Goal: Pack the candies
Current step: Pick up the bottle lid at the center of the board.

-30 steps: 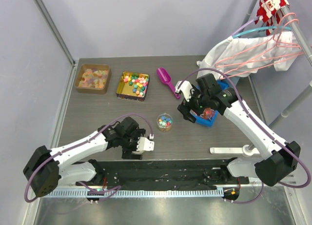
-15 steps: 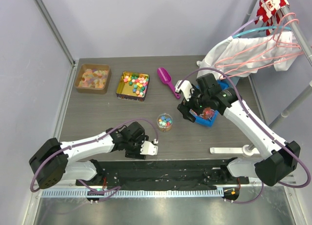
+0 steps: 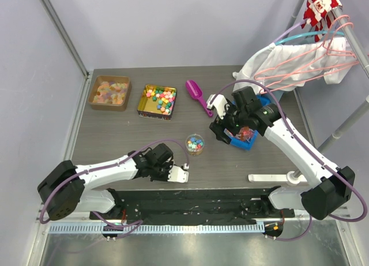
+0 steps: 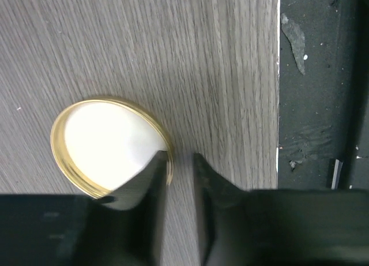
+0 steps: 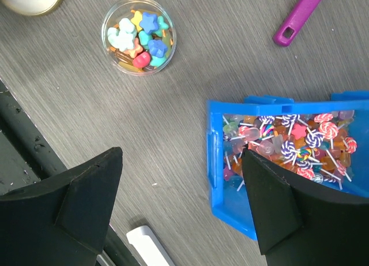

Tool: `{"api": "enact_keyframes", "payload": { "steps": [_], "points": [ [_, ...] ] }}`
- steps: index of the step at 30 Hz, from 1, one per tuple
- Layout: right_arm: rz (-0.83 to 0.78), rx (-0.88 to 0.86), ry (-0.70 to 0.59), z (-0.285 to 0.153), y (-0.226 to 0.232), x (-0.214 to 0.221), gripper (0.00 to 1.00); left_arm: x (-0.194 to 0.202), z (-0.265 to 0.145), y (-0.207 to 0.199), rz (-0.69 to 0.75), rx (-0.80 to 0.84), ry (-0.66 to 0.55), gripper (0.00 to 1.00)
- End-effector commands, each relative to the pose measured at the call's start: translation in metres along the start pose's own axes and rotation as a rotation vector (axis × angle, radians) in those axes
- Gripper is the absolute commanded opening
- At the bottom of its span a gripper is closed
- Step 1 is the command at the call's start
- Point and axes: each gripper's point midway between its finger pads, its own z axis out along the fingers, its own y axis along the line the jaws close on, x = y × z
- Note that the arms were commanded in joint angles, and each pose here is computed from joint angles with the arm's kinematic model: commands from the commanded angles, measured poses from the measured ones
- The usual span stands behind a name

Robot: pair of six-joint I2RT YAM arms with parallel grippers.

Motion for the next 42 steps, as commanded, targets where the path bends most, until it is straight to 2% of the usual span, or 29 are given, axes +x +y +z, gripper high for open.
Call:
{"api": "enact_keyframes", "payload": {
  "steps": [1,2,4,11,18,19,20,22,25,30,32,37,42],
  "points": [
    [-0.001,0.029,-0.065,-0.003,-0.011,-0.022,0.88,0.010,0.008,-0.004,-0.002,0.020,0.046,0.19],
    [0.001,0.020,-0.067,-0.003,-0.009,-0.023,0.88,0.010,0.007,-0.003,0.003,0.018,0.046,0.10],
    [0.001,0.015,-0.080,-0.004,-0.008,-0.026,0.88,0.007,0.006,0.000,0.003,0.011,0.043,0.00],
    [-0.028,-0.007,-0.125,-0.014,-0.003,-0.036,0.88,-0.028,-0.028,0.015,-0.032,0.021,-0.080,0.00],
    [-0.011,-0.097,-0.260,-0.028,0.016,-0.065,0.91,-0.062,-0.120,0.051,-0.134,0.004,-0.375,0.00],
    [-0.039,-0.140,-0.295,-0.031,0.024,-0.071,0.91,-0.068,-0.141,0.065,-0.134,-0.034,-0.426,0.00],
    [-0.066,-0.136,-0.322,-0.038,0.025,-0.075,0.91,-0.072,-0.150,0.056,-0.143,0.013,-0.463,0.00],
    [-0.122,-0.100,-0.369,-0.041,0.019,-0.083,0.92,-0.082,-0.170,0.064,-0.135,0.008,-0.506,0.00],
    [-0.227,-0.042,-0.430,-0.049,0.013,-0.096,0.96,-0.090,-0.179,0.055,-0.149,0.105,-0.541,0.00],
    [-0.497,0.057,-0.474,-0.043,0.011,-0.104,0.96,-0.096,-0.178,0.040,-0.180,0.263,-0.557,0.00],
    [-0.595,0.068,-0.460,-0.042,0.019,-0.109,0.96,-0.098,-0.177,0.041,-0.190,0.294,-0.559,0.00],
    [-0.744,0.038,-0.310,-0.010,0.029,-0.096,0.95,-0.101,-0.180,0.036,-0.211,0.382,-0.559,0.00],
    [-0.839,-0.078,-0.294,0.008,0.066,-0.101,0.95,-0.105,-0.180,0.040,-0.233,0.453,-0.562,0.00]
  ]
}}
